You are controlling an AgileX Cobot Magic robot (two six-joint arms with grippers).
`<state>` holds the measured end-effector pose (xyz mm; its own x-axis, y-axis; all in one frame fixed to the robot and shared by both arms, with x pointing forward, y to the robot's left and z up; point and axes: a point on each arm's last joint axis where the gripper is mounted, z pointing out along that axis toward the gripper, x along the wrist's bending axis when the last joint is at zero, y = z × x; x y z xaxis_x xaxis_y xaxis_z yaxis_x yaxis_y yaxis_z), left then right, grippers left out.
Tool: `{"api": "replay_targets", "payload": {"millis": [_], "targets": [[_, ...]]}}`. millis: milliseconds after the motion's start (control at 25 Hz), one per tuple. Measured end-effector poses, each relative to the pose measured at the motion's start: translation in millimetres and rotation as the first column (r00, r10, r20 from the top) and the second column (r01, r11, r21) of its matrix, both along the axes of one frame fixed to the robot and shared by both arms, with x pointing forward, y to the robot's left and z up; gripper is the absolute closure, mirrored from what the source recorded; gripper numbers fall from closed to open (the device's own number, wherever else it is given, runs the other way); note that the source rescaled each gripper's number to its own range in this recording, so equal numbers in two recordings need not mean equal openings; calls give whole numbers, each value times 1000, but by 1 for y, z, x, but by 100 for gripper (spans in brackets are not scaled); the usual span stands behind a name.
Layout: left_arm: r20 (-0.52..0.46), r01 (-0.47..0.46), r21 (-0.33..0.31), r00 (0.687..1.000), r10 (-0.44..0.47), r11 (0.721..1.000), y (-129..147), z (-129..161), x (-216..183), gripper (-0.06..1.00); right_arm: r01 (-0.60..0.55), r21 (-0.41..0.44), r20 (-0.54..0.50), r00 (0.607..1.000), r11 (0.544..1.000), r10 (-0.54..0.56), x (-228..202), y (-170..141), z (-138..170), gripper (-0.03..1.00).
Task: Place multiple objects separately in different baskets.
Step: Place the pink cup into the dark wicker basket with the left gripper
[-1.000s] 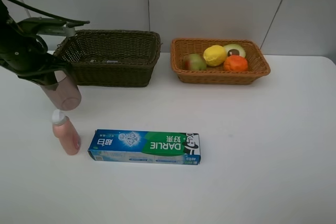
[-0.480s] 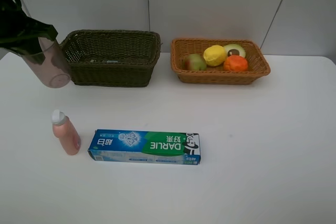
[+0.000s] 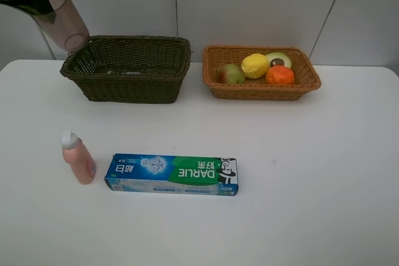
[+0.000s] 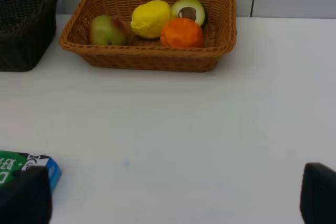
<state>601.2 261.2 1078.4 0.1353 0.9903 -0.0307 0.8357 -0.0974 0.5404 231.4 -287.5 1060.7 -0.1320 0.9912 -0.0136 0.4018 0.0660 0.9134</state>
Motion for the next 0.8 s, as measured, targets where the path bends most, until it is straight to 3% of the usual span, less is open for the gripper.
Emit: {"api": "replay_targets", "payload": {"millis": [240,800], "targets": [[60,10,65,998,-14,998,1,-22,33,86,0,0,0,1000,1000,0,0,0,0,-3],[147,10,61,989,-19,998,-4,-107,85,86,0,0,0,1000,1000,0,0,0,0,-3]]}}
